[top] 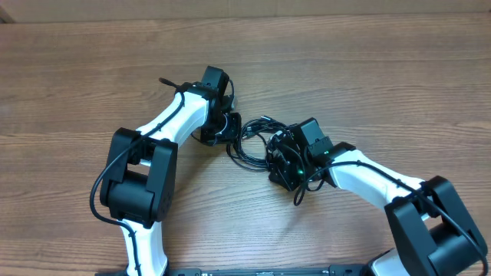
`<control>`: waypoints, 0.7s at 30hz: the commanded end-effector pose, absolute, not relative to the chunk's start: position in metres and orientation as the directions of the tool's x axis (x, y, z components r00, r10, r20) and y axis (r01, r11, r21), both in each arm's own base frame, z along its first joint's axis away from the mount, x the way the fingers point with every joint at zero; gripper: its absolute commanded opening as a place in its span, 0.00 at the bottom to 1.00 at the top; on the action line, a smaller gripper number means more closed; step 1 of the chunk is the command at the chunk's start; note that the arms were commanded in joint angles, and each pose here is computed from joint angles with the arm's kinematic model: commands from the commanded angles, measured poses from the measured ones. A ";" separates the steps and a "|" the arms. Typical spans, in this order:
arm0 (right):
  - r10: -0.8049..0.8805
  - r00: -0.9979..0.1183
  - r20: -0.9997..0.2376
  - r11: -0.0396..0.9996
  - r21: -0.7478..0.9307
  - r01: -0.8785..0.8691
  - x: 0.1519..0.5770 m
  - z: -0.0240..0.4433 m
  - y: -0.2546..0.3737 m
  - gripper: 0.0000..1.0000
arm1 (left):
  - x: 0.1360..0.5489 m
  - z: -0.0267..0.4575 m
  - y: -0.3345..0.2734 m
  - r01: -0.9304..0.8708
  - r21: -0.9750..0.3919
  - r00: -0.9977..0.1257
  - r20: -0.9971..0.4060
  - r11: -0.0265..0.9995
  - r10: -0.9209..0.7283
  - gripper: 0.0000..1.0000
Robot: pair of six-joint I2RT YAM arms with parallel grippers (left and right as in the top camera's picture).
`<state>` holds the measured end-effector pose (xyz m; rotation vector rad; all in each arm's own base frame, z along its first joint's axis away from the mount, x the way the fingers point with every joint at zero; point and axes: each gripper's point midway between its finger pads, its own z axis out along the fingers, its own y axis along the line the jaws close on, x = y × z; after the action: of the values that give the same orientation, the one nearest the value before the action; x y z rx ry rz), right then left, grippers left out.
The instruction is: Untangle cables
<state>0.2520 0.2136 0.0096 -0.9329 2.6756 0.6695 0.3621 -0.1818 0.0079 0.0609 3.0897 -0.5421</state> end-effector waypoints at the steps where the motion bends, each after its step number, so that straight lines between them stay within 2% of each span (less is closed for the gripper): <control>1: -0.529 -0.765 -0.367 0.684 0.349 -0.640 0.250 0.027 0.216 0.29 | 0.357 0.002 -0.185 0.056 -0.342 -0.998 0.003 0.938 0.061 0.04; 5: -0.543 -0.781 -0.307 0.715 0.318 -0.623 0.241 0.016 0.203 0.31 | 0.357 0.002 -0.185 0.056 -0.342 -0.998 0.003 0.938 0.061 0.04; 10: -0.577 -0.756 -0.309 0.716 0.256 -0.650 0.236 0.004 0.201 0.32 | 0.357 0.002 -0.185 0.056 -0.342 -0.998 0.003 0.938 0.061 0.04; 15: -0.621 -0.715 -0.321 0.738 0.069 -0.671 0.245 -0.009 0.190 0.33 | 0.357 0.002 -0.185 0.056 -0.342 -0.998 0.003 0.938 0.061 0.04; 17: -0.633 -0.699 -0.332 0.729 0.046 -0.682 0.245 -0.010 0.193 0.32 | 0.357 0.002 -0.185 0.056 -0.342 -0.998 0.003 0.938 0.061 0.04; 20: -0.653 -0.687 -0.320 0.712 0.049 -0.700 0.238 -0.011 0.198 0.13 | 0.357 0.002 -0.185 0.057 -0.342 -0.998 0.003 0.938 0.061 0.04; 21: -0.661 -0.686 -0.303 0.708 0.051 -0.704 0.233 -0.012 0.197 0.11 | 0.357 0.002 -0.185 0.057 -0.342 -0.998 0.003 0.938 0.061 0.04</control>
<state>0.2439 0.2086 -0.0015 -1.0585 2.6144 0.3278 0.3621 -0.1818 0.0079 0.0609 3.0897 -0.5421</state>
